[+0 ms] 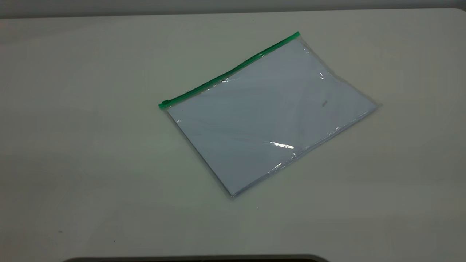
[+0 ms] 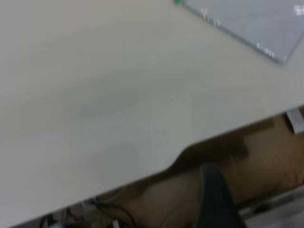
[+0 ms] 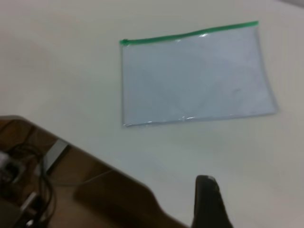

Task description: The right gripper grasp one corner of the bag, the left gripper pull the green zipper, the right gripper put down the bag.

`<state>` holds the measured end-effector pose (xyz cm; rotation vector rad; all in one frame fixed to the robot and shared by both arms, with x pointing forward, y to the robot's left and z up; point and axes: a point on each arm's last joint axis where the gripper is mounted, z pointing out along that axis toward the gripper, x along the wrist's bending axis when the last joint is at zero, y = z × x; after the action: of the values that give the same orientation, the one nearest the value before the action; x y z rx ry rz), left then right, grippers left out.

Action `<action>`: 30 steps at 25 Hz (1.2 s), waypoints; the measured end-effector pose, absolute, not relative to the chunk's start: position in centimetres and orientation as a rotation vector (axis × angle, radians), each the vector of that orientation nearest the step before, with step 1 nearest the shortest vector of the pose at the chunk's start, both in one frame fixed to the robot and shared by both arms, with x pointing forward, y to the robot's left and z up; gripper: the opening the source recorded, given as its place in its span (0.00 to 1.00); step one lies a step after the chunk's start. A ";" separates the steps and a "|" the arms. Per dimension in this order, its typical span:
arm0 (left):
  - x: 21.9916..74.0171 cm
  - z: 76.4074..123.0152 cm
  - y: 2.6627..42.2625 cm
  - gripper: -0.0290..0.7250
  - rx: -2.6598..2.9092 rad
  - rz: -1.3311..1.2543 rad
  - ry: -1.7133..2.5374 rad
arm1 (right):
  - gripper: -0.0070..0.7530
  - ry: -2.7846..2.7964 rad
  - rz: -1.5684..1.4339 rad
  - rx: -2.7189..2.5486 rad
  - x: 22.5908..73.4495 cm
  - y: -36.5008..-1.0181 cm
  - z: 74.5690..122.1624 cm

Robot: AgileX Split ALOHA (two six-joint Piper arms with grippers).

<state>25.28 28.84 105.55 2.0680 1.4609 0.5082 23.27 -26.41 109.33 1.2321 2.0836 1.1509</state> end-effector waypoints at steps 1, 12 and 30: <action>25.3 105.0 28.8 0.73 2.078 0.500 1.465 | 0.70 2.068 1.154 1.217 22.8 -26.5 109.1; 25.3 103.4 28.7 0.73 2.083 0.465 1.470 | 0.70 1.892 0.994 1.207 22.0 -28.2 105.5; 25.0 103.4 28.7 0.73 2.056 0.485 1.469 | 0.70 1.907 0.970 1.256 22.7 -28.3 104.2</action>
<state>25.05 28.71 103.36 2.0556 1.4688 0.4854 22.68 -28.33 104.21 1.2560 1.9068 0.9701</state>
